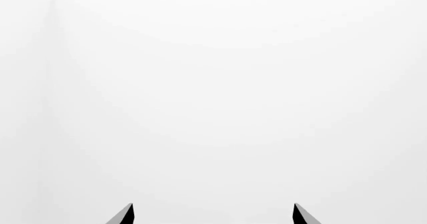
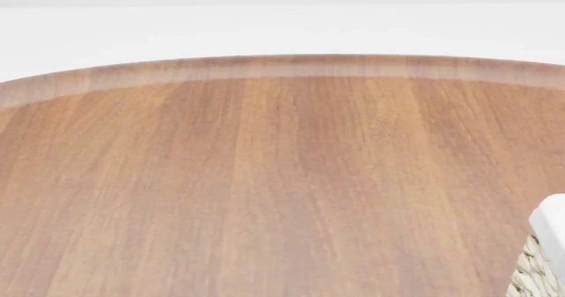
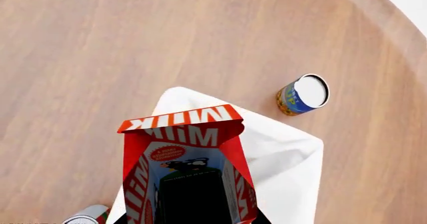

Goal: Pick the milk and place it in the basket.

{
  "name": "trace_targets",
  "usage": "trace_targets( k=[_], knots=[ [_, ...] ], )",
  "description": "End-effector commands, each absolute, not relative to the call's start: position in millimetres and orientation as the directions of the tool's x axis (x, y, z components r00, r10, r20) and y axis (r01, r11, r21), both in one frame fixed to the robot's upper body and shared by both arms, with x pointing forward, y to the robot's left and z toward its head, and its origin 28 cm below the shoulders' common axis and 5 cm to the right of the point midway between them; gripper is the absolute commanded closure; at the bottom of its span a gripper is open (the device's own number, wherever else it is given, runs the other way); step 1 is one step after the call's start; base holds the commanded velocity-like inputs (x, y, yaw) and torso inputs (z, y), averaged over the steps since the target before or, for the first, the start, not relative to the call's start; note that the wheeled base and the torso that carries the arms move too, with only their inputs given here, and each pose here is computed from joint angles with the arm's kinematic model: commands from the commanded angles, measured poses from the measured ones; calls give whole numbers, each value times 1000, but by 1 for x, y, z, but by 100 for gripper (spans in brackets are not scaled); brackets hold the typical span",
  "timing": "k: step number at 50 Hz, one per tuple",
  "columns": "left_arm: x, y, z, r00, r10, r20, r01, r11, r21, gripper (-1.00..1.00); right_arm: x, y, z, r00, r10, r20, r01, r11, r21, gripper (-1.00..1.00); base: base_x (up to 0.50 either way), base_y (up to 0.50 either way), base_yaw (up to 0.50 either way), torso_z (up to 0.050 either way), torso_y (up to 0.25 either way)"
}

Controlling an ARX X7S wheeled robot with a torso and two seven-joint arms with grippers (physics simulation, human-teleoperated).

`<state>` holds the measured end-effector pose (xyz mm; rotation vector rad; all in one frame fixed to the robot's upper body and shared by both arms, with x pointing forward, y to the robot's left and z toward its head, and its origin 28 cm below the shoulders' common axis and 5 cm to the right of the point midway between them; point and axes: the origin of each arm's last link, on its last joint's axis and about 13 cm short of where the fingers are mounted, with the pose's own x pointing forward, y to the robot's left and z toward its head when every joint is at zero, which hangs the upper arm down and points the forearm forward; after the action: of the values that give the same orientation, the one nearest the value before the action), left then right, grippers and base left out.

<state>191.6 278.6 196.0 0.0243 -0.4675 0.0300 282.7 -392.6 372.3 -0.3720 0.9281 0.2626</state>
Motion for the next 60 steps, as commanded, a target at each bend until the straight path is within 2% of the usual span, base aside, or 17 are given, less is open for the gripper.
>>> trace_targets(
  k=[1,14,42,60],
  knots=[
    [191,281,196,887,28,462,-39,999,13,-100,285,-389,370,582,72,-810,-377,906,-191,100,0,0,0,0,0],
    [191,282,196,886,33,463,-44,999,14,-100,285,-394,356,574,31,-818,-297,939,-173,100,0,0,0,0,1],
    [191,281,196,887,25,461,-38,999,20,-100,278,-399,310,504,-18,-864,-224,963,-151,100,0,0,0,1,1],
    [191,282,194,889,22,457,-30,1000,9,-100,278,-398,310,512,-29,-859,-192,970,-147,100,0,0,0,1,1]
  ],
)
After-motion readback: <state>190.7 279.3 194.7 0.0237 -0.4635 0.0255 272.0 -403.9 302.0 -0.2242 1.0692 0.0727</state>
